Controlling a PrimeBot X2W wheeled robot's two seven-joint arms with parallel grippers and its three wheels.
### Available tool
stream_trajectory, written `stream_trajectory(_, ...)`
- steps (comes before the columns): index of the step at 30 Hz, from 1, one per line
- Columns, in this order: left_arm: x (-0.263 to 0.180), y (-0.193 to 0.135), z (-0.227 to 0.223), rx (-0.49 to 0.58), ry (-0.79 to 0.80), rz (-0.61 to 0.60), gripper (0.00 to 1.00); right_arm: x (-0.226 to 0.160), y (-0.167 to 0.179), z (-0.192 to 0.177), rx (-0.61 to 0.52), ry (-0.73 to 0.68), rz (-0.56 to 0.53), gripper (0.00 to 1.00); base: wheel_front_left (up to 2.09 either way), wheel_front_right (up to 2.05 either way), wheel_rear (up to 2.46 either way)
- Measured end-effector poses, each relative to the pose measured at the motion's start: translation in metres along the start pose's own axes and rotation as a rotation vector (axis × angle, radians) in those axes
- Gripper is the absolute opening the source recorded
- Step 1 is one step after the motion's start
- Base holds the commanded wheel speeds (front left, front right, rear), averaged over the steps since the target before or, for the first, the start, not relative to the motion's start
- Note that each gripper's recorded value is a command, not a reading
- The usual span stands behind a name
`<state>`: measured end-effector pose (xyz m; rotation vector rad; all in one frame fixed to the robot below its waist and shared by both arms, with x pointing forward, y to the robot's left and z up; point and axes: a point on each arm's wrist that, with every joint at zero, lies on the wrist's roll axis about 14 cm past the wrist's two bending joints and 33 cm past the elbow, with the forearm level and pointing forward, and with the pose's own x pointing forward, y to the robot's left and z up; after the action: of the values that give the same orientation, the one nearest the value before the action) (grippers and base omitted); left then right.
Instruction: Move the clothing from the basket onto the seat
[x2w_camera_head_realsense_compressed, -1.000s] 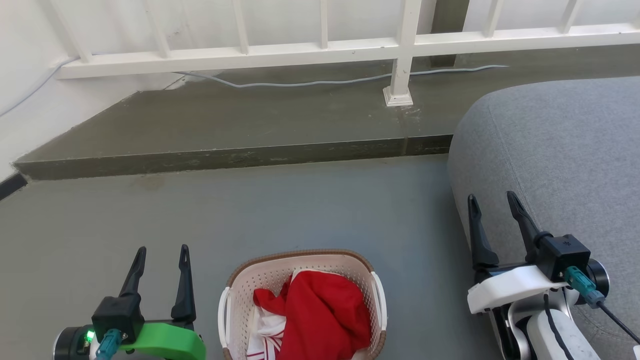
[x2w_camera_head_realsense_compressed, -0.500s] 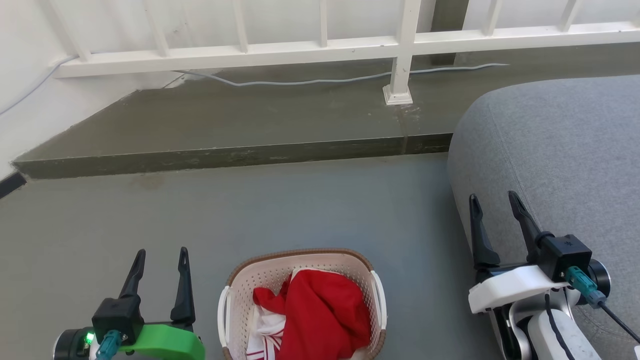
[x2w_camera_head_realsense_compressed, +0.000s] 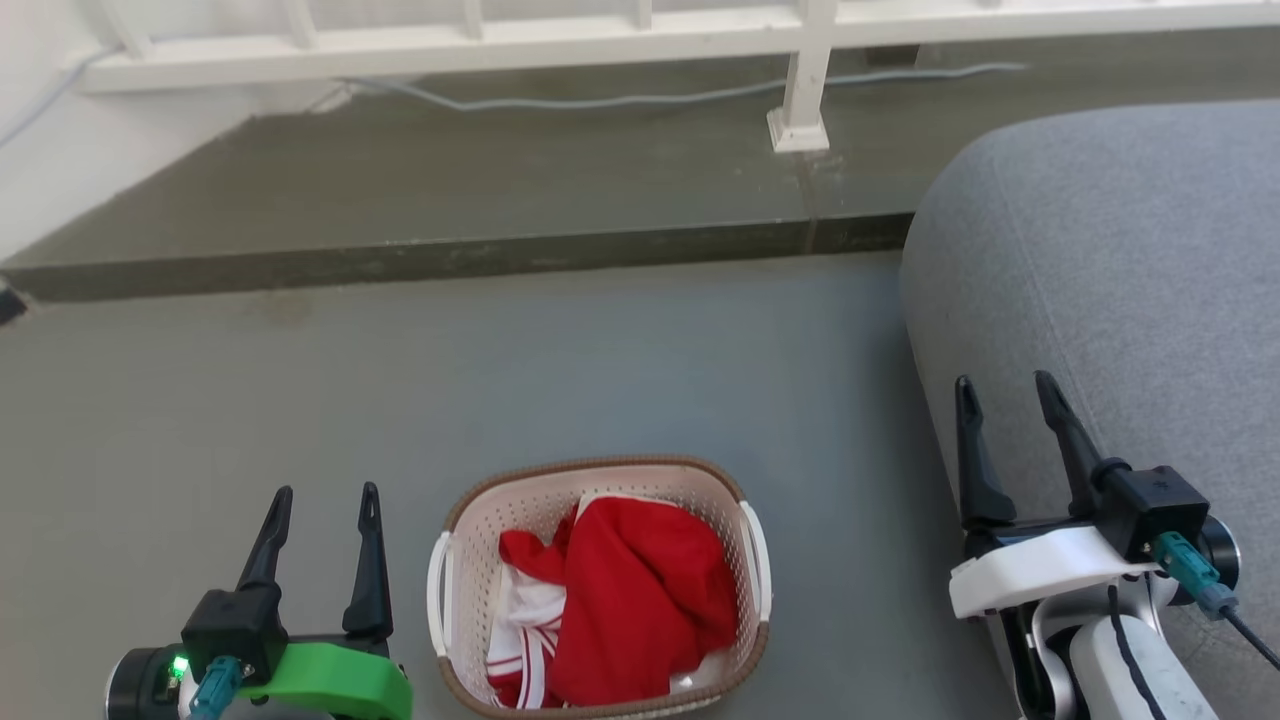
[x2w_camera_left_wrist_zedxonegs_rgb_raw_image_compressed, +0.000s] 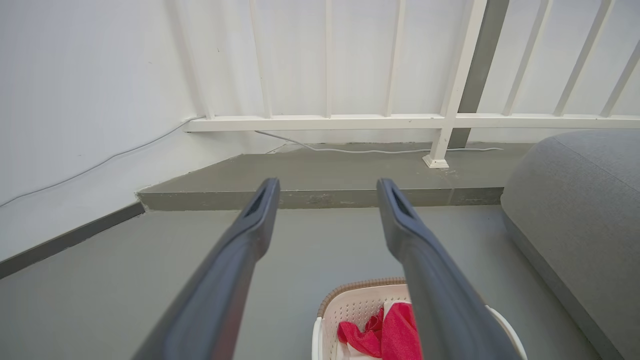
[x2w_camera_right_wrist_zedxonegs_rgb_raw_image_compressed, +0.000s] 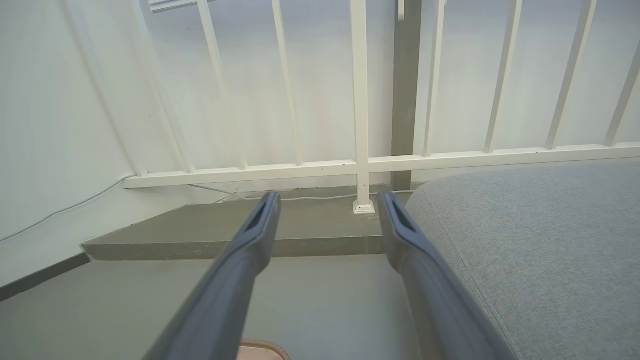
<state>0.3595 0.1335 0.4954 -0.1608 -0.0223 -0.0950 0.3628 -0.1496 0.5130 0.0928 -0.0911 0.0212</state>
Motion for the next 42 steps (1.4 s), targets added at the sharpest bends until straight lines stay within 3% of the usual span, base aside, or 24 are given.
stream_trajectory(10,0.028,-0.005,-0.034,-0.014,0.107,-0.018,1.0,0.027,-0.014,-0.014,-0.007,0.026,-0.039,1.0,0.0,0.0,0.0)
stream_trajectory(30,0.084,-0.026,-0.147,-0.027,0.42,-0.14,1.0,0.105,-0.036,-0.034,-0.028,-0.004,-0.084,1.0,0.0,0.0,0.0)
stream_trajectory(42,0.115,-0.041,-0.205,-0.025,0.527,-0.206,1.0,0.145,-0.052,-0.048,-0.052,-0.041,-0.109,1.0,0.0,0.0,0.0)
